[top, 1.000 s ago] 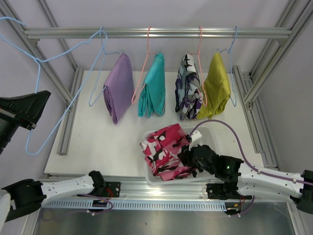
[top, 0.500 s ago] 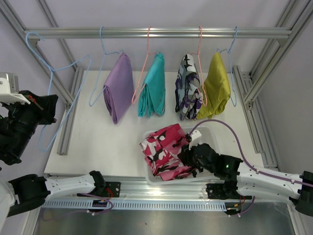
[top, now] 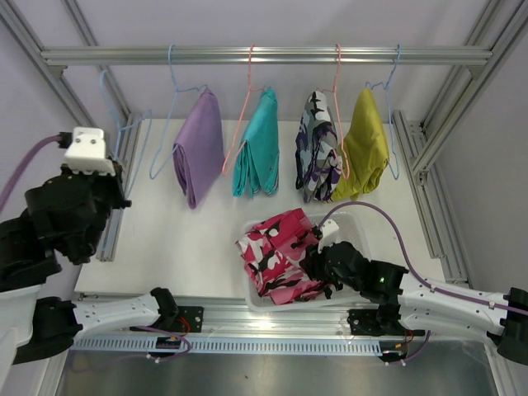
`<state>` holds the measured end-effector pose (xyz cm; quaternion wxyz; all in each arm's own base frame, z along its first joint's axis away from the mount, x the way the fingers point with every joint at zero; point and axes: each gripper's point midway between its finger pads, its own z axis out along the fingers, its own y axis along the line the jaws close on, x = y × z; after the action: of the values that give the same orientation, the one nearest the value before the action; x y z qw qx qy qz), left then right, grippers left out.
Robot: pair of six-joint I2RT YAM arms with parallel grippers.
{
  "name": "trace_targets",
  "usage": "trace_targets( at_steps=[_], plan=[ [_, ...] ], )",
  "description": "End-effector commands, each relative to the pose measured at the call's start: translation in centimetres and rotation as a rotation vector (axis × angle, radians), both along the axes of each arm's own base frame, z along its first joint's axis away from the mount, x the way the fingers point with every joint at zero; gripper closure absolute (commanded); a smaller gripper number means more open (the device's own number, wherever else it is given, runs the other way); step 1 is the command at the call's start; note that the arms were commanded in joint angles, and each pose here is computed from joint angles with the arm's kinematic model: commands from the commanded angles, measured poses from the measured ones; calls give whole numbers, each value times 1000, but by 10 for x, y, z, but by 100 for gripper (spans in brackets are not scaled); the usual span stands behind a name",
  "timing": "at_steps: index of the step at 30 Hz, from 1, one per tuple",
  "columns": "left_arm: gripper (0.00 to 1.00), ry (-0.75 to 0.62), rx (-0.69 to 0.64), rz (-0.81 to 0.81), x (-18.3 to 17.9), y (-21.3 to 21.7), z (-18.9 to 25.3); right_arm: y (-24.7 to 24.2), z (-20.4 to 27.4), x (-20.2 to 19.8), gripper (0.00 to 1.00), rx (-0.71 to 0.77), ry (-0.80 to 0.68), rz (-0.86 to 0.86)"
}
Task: Remove the trousers from the hanger
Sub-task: Place the hanger at the clothesline.
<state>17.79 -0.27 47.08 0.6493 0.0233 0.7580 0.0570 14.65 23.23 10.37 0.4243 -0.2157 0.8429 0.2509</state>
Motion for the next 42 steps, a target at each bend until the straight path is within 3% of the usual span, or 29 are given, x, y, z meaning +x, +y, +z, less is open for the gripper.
trace_targets(
  at_steps=[1, 8, 23, 30, 42],
  plan=[
    [100, -89, 5, -40, 8, -9, 21, 3, 7, 2, 60, 37, -17, 4],
    [99, -72, 15, -57, 25, -23, 25, 7, 9, 0, 59, 49, -16, 26],
    [100, -5, -99, -80, 111, -49, 27, 14, 10, -6, 58, 68, 0, 69],
    [100, 17, -89, -29, 143, -41, 21, 19, 2, -10, 58, 50, 28, 98],
    [100, 33, -119, 39, 166, -9, 14, 28, -5, -13, 58, 36, 65, 145]
  ],
)
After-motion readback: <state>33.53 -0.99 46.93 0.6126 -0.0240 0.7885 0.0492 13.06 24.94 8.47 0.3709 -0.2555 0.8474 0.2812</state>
